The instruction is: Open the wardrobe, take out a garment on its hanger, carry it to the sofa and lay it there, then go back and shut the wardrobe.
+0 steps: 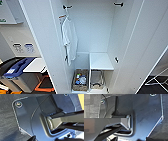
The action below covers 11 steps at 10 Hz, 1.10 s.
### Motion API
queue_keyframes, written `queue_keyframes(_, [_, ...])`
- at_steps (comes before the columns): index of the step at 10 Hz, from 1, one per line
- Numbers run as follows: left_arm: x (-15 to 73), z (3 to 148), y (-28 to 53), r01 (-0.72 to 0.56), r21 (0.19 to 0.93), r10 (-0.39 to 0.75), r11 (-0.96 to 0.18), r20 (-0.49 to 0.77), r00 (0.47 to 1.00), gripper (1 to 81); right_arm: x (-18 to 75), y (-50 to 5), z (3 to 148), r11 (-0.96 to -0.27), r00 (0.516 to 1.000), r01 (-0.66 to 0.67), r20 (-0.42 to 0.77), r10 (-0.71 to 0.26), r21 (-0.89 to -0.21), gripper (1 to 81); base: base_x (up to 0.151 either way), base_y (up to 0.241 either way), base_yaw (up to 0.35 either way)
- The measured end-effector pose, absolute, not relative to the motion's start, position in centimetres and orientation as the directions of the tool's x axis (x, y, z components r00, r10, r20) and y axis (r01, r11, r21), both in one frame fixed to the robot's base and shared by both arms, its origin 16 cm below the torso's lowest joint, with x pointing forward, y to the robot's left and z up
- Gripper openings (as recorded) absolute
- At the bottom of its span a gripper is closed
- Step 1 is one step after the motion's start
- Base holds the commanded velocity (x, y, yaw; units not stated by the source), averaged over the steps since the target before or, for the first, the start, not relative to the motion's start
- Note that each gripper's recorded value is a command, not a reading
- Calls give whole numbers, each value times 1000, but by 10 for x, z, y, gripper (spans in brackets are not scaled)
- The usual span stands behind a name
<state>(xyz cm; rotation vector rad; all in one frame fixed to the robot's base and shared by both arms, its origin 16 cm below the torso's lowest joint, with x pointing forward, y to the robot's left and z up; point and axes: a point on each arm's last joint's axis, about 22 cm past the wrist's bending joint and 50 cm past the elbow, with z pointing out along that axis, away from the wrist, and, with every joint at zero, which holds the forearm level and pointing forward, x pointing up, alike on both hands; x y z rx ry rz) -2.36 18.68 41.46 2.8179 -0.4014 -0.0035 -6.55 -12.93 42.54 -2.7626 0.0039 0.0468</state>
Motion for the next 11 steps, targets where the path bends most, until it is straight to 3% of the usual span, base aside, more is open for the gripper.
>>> queue_keyframes(11, [-27,415,187,-267,290,-269,-919,33,962,811,-60,-129,425,-929,1000,-6,-28,4,-369,811,67,0,0])
